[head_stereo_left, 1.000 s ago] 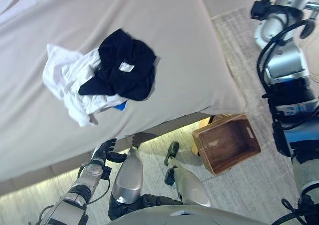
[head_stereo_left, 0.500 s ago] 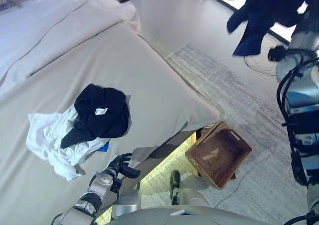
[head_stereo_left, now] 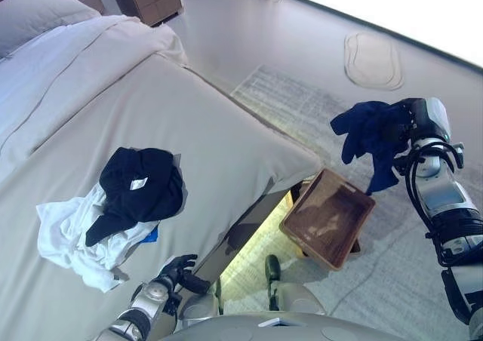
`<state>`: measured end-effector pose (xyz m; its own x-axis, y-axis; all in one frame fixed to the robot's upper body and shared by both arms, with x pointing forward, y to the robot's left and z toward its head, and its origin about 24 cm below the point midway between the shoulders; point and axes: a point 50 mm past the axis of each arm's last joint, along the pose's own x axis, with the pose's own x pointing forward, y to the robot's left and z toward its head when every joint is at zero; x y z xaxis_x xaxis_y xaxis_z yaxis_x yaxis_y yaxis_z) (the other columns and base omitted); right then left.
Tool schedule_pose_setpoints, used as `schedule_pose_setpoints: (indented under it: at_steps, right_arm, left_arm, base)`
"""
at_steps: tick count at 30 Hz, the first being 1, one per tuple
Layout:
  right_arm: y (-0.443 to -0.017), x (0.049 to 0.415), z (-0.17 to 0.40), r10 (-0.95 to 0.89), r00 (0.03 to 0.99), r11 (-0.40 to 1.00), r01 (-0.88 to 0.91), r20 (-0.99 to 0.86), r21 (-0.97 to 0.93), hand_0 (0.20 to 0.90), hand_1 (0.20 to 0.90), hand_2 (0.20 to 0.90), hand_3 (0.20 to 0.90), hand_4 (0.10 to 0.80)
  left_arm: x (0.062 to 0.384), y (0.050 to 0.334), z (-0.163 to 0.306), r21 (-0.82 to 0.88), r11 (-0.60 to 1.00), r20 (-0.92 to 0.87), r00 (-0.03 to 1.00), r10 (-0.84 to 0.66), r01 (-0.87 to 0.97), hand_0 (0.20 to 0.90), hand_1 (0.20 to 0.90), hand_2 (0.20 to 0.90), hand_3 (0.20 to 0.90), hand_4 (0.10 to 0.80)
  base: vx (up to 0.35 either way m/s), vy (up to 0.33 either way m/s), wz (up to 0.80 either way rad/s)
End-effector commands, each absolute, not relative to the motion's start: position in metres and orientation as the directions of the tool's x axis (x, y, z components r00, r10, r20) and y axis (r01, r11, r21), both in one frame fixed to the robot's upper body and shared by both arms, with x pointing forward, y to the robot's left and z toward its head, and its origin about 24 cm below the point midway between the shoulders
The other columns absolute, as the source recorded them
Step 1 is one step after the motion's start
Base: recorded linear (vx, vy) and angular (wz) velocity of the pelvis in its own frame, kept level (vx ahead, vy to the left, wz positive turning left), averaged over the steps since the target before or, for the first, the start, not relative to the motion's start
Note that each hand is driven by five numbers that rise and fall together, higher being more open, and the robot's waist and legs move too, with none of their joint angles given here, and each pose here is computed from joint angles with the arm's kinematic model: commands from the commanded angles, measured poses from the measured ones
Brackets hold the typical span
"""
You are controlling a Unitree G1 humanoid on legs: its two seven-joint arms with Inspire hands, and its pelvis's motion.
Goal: Pick up the clothes from the bed and place them into the basket
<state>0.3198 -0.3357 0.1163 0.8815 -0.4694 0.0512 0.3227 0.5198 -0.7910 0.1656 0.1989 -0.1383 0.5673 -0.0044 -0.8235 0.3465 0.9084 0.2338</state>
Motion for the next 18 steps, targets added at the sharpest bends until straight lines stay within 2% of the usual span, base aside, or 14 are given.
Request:
schedule_pose_setpoints:
  at_steps: [1, 6, 7, 8, 9, 18]
  right_arm:
    - [-0.308, 0.348, 0.175, -0.376, 0.876, 0.489, 0.466, 0.303, -0.738, 0.300, 0.300, 0.300, 0.200, 0.100]
    - [-0.317, 0.352, 0.159, -0.450, 0.861, 0.456, 0.449, 0.236, -0.768, 0.300, 0.300, 0.300, 0.200, 0.100]
    - [-0.320, 0.352, 0.157, -0.468, 0.854, 0.443, 0.449, 0.227, -0.776, 0.380, 0.380, 0.380, 0.293, 0.193]
    - [-0.323, 0.353, 0.155, -0.485, 0.848, 0.427, 0.443, 0.214, -0.788, 0.665, 0.665, 0.665, 0.625, 0.525]
    - [-0.327, 0.353, 0.149, -0.515, 0.836, 0.411, 0.433, 0.188, -0.802, 0.900, 0.900, 0.900, 0.900, 0.800]
    - [-0.350, 0.354, 0.160, -0.652, 0.732, 0.290, 0.483, 0.200, -0.826, 0.900, 0.900, 0.900, 0.900, 0.800]
  left_arm:
    - [0.201, 0.197, -0.119, 0.279, 0.897, -0.732, 0.681, -0.033, 0.343, 0.900, 0.900, 0.900, 0.900, 0.800]
    - [0.219, 0.190, -0.108, 0.290, 0.894, -0.683, 0.728, -0.055, 0.341, 0.900, 0.900, 0.900, 0.900, 0.800]
    - [0.222, 0.189, -0.106, 0.293, 0.894, -0.676, 0.734, -0.056, 0.338, 0.900, 0.900, 0.900, 0.900, 0.800]
    - [0.224, 0.190, -0.105, 0.294, 0.896, -0.672, 0.739, -0.054, 0.333, 0.900, 0.900, 0.900, 0.900, 0.800]
    - [0.226, 0.190, -0.104, 0.297, 0.898, -0.665, 0.745, -0.049, 0.324, 0.900, 0.900, 0.900, 0.900, 0.800]
    - [0.241, 0.193, -0.092, 0.303, 0.907, -0.622, 0.782, -0.045, 0.293, 0.900, 0.900, 0.900, 0.900, 0.800]
  base:
    - [-0.224, -0.084, 0.10]
    - [-0.158, -0.047, 0.08]
    - [-0.121, -0.018, 0.02]
    - [-0.109, -0.032, 0.01]
    - [-0.092, -0.034, 0.01]
    - [-0.086, -0.012, -0.02]
